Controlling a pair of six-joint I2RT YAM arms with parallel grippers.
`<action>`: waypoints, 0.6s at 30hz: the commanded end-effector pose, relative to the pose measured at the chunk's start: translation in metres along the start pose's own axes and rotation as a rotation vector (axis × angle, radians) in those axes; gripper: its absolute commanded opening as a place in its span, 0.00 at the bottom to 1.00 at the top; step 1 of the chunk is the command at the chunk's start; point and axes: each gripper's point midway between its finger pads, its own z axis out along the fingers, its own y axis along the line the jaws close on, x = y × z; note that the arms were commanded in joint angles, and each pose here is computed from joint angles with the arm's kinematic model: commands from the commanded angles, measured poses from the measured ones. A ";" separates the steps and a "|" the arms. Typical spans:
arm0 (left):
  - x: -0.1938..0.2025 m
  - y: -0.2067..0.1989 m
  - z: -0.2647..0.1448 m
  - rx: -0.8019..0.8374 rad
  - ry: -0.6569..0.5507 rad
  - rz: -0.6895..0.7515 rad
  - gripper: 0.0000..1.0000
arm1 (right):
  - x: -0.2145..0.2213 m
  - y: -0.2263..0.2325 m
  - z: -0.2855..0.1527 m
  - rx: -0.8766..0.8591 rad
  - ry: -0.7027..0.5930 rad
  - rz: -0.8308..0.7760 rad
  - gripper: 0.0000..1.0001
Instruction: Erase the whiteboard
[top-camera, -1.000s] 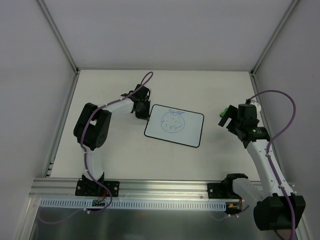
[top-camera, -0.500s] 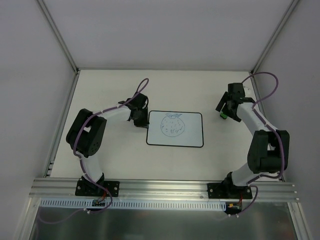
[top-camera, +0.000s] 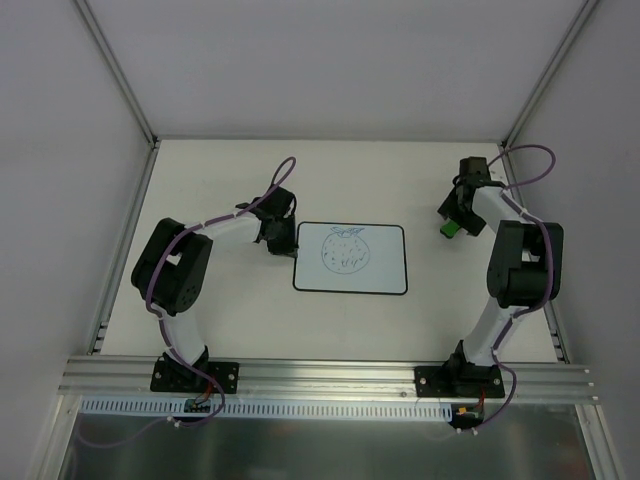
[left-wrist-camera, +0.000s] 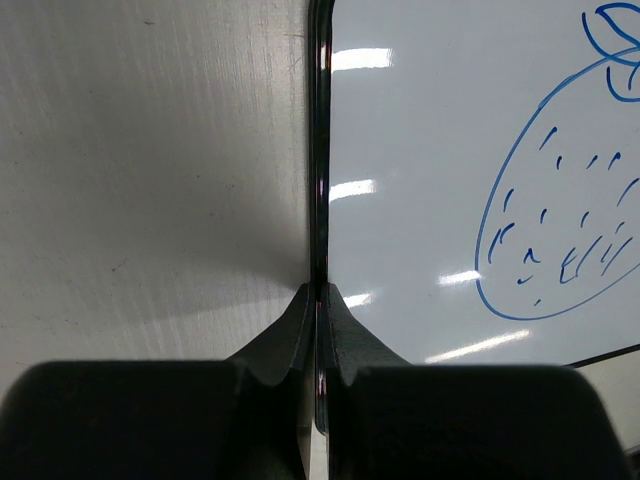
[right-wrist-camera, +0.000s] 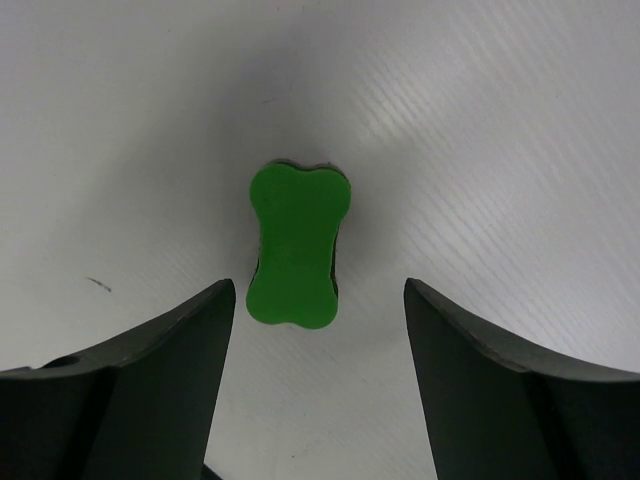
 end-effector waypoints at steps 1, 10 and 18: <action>0.048 0.025 0.004 -0.090 0.156 -0.004 0.00 | -0.022 0.006 0.003 -0.013 -0.035 0.057 0.72; 0.049 0.025 0.005 -0.088 0.161 -0.005 0.00 | -0.020 0.009 0.020 -0.019 0.005 0.088 0.62; 0.049 0.024 0.006 -0.086 0.162 -0.005 0.00 | -0.022 0.013 0.023 -0.032 0.015 0.095 0.57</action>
